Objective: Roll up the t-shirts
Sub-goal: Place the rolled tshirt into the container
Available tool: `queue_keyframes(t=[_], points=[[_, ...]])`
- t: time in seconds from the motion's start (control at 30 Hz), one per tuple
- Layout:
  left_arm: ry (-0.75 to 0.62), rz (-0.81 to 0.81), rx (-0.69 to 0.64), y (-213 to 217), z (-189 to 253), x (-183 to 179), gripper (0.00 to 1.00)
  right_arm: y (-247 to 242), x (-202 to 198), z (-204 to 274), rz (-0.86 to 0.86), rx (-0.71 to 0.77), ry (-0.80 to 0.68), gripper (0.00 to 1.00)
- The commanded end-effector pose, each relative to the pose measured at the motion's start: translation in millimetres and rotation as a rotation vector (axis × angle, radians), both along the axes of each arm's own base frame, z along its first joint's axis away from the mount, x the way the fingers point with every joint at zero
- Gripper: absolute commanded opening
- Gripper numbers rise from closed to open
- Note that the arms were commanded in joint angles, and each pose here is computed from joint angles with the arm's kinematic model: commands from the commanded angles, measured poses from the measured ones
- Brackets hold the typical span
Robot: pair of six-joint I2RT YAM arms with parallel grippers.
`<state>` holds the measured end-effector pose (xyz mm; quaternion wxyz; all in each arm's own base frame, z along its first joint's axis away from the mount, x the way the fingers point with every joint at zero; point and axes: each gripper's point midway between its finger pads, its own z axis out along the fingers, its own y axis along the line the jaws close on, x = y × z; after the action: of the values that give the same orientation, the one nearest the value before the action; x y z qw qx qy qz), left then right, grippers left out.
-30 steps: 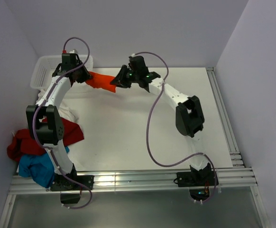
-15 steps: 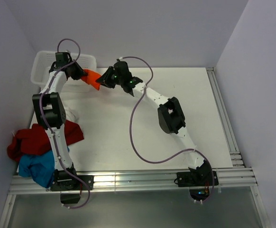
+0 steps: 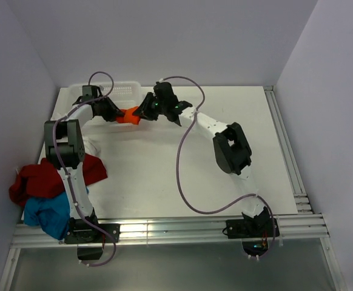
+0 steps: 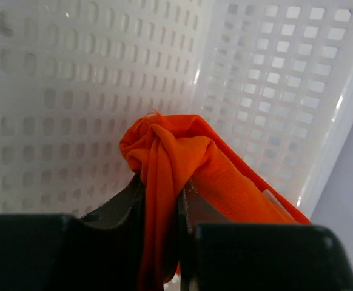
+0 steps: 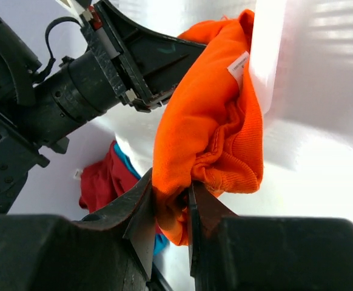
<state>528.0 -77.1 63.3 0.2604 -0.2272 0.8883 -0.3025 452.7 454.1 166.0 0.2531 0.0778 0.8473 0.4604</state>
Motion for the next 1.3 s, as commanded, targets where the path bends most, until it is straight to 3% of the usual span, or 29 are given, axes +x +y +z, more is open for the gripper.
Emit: queue_keyframes(t=[0.0,0.1,0.13,0.27,0.43,0.73,0.97,1.27], points=[[-0.029,-0.045,0.022,-32.4,17.0,-9.4,0.0,-28.1,-14.3,139.0,0.052,0.163,-0.251,0.0],[-0.031,-0.108,-0.017,-83.9,30.3,-25.9,0.0,-78.1,-33.1,168.7,-0.012,0.164,-0.295,0.0],[-0.037,-0.135,-0.04,-100.2,36.3,-32.1,0.0,-93.2,-36.9,146.4,-0.035,0.13,-0.248,0.0],[-0.032,-0.251,-0.075,-172.7,47.1,-63.3,0.0,-160.5,-46.7,137.5,-0.096,0.047,-0.206,0.0],[-0.041,-0.302,-0.084,-201.1,70.0,-74.9,0.0,-209.7,-58.1,128.3,-0.12,-0.065,-0.196,0.0],[-0.109,-0.131,0.069,-112.3,133.4,-50.1,0.0,-186.0,-53.1,113.0,0.047,-0.023,-0.117,0.0],[-0.059,-0.002,0.153,-48.9,126.0,-61.5,0.0,-167.3,-20.6,74.3,0.084,-0.068,-0.023,0.0],[-0.027,0.039,0.226,-33.8,103.7,-87.4,0.0,-154.0,-2.9,10.2,0.067,-0.205,0.022,0.0]])
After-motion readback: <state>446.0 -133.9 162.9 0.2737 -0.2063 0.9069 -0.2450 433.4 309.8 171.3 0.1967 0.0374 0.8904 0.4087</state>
